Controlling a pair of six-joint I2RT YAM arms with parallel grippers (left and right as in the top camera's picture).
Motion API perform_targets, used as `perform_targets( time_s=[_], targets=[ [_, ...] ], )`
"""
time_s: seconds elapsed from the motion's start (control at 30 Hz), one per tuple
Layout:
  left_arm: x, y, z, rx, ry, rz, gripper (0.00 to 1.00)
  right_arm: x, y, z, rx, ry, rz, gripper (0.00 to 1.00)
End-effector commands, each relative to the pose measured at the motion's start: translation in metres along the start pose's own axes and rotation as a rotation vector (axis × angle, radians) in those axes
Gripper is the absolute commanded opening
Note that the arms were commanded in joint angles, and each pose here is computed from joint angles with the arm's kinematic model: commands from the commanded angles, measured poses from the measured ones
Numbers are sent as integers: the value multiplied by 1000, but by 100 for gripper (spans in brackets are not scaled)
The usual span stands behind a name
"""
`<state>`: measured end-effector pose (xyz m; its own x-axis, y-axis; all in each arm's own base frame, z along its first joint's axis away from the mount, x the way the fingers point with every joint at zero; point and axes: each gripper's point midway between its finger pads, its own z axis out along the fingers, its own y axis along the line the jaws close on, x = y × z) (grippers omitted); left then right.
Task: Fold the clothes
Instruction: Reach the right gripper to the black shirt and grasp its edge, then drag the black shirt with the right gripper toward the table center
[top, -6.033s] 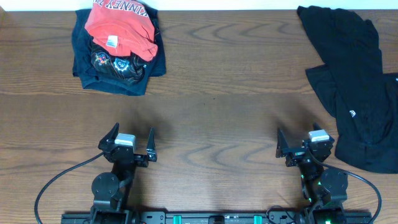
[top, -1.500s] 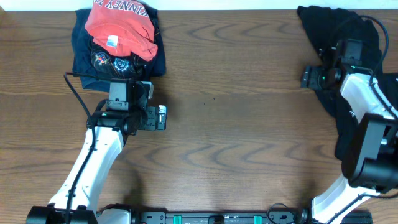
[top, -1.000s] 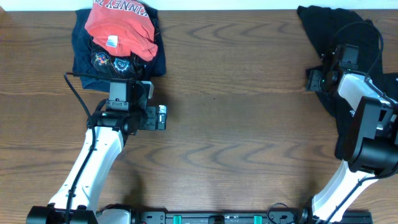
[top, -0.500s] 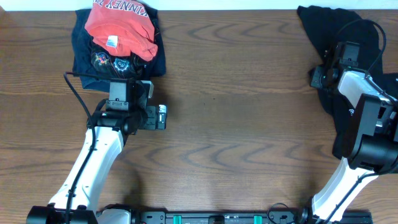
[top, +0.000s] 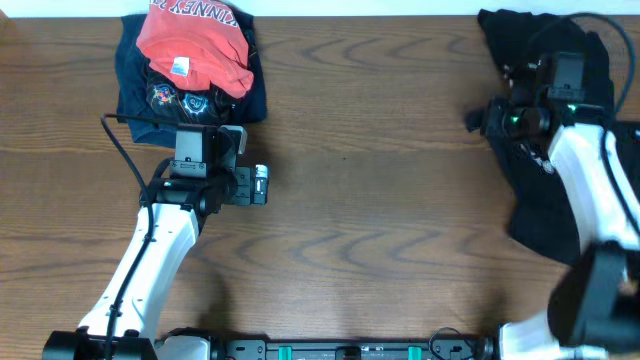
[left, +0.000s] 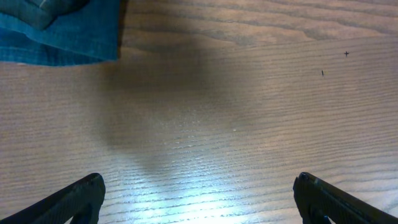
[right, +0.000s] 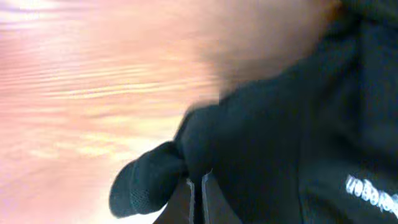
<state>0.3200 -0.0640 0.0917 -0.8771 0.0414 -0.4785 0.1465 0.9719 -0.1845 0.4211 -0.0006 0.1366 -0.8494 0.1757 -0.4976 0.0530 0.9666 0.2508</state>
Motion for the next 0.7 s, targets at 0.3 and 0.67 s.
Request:
perform_targets(
  time_s=[0.3,0.67],
  targets=[
    [-14,-3,-9,13,-50,12,98,53,134,-122,-267,-25,-247,1],
    [-27,-11,-44,20,-160,34,98,74,95,-251,2,-184,-233,1]
  ],
)
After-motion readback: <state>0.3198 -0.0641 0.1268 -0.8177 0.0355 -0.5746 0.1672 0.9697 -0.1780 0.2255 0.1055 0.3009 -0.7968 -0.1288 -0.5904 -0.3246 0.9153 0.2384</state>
